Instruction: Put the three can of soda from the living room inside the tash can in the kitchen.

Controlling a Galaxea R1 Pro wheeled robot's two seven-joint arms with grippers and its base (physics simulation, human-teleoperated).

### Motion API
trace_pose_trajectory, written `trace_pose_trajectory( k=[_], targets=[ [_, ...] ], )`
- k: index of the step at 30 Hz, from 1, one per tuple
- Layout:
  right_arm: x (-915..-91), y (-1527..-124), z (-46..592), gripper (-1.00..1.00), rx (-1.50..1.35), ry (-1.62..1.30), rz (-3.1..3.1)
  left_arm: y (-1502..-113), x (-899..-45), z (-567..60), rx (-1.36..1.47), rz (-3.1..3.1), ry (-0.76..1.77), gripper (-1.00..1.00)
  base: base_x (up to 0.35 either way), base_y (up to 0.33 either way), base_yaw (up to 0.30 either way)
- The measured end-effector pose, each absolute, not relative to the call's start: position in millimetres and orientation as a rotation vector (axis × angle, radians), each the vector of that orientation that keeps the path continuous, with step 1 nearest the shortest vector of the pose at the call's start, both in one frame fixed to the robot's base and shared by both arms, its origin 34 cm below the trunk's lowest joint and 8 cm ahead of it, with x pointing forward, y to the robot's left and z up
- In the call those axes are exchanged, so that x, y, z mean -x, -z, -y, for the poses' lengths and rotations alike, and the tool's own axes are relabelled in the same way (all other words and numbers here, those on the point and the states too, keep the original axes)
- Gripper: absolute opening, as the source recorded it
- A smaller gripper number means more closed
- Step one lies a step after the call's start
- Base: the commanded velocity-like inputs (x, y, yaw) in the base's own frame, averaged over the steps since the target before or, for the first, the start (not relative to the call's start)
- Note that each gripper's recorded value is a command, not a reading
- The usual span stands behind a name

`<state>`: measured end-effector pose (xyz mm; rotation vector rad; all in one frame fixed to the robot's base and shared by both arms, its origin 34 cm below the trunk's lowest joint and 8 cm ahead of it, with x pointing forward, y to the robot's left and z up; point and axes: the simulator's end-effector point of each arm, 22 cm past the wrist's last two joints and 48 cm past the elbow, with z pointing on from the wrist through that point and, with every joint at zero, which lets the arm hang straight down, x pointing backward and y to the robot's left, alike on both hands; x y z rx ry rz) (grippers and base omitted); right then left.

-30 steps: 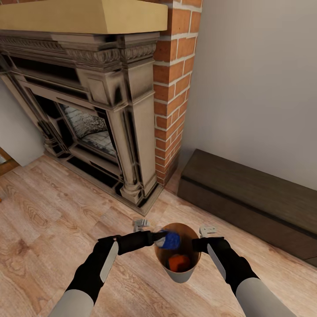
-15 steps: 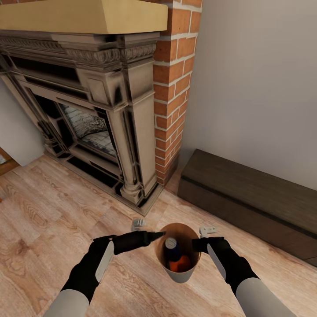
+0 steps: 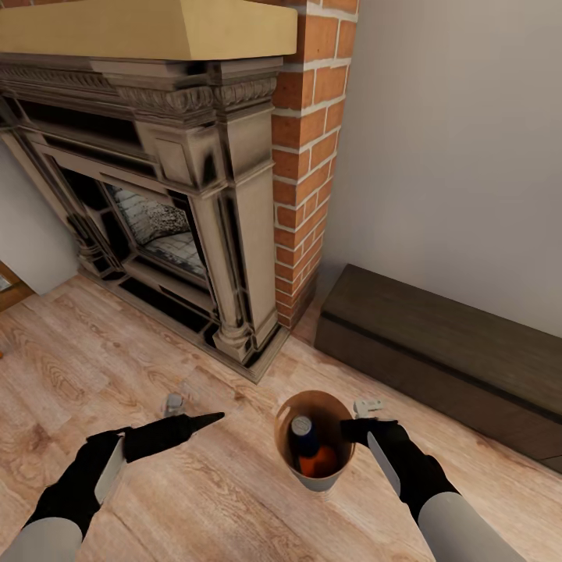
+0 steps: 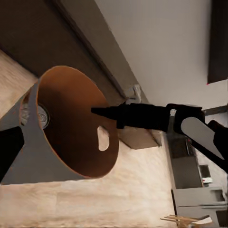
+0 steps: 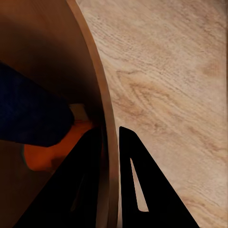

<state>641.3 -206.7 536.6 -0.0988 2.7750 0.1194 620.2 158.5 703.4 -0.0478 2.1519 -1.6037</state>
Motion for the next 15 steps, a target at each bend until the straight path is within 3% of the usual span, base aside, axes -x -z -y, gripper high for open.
trace_pose_trajectory(
  k=[8, 15],
  targets=[
    [-643, -537, 206, -1.00, 0.098, -0.121, -2.764, -636, -571, -256, 0.127, -2.313, 1.407, 1.00, 0.000, 0.000, 0.000],
    [-646, -542, 206, -1.00, 0.099, -0.121, -2.753, -602, -528, -275, 0.106, -2.322, 1.303, 1.00, 0.000, 0.000, 0.000]
  ],
)
